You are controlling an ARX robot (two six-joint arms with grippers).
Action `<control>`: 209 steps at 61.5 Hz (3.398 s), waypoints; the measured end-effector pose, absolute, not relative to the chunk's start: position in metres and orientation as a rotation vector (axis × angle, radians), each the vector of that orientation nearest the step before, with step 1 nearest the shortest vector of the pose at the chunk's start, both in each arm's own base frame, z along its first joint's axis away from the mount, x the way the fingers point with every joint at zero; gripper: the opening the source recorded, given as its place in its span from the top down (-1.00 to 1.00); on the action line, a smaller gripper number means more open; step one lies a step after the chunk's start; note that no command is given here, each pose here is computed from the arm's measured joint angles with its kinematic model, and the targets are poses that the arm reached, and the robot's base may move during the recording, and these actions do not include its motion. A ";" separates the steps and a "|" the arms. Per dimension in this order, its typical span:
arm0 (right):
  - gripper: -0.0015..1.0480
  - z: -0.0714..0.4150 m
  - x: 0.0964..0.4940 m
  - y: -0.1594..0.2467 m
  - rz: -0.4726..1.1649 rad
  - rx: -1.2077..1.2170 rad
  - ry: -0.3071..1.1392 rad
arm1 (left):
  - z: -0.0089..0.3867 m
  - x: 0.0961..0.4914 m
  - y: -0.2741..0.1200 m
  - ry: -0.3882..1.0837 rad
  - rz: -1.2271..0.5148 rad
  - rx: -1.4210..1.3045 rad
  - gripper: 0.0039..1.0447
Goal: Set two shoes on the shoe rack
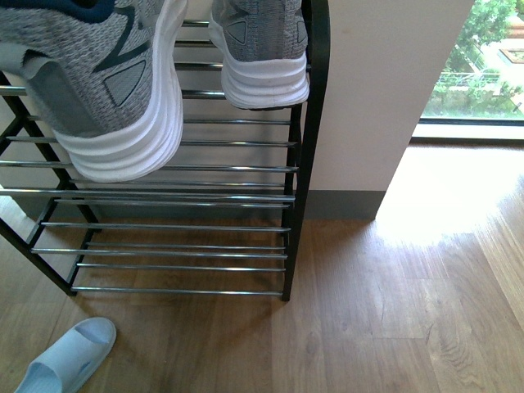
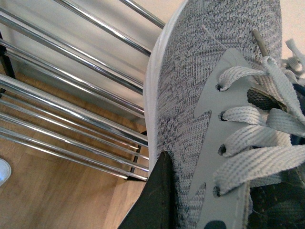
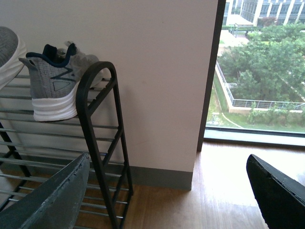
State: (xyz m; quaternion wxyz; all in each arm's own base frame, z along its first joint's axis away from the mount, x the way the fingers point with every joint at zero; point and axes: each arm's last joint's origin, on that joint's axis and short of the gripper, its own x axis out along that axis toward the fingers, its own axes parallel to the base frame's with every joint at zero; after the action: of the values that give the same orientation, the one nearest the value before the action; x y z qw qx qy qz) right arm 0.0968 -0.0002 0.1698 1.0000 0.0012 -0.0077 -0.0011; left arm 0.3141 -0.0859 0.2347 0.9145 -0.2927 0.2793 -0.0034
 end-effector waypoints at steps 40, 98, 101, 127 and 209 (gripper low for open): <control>-0.82 0.170 0.097 0.000 -0.002 0.003 -0.015 | 0.223 0.403 -0.093 0.683 0.079 -0.642 0.96; -0.82 0.170 0.097 0.000 -0.002 0.002 -0.015 | 0.273 0.359 -0.098 0.432 0.018 -0.514 -0.82; -0.82 0.170 0.097 0.000 -0.002 0.003 -0.015 | 0.280 0.347 -0.094 0.393 0.007 -0.495 -0.83; -0.82 0.170 0.097 0.000 -0.002 0.003 -0.015 | 0.269 0.209 -0.009 0.168 0.133 -0.266 -0.83; -0.82 0.170 0.097 0.000 -0.002 0.003 -0.015 | 0.180 0.121 0.000 -0.001 0.002 -0.010 0.98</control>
State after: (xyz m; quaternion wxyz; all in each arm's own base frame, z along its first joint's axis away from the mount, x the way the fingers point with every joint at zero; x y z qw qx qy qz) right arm 0.0968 -0.0002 0.1698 1.0000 0.0014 -0.0077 -0.0009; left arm 0.1214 0.0002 0.1798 1.0000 -0.0052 -0.0003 0.0010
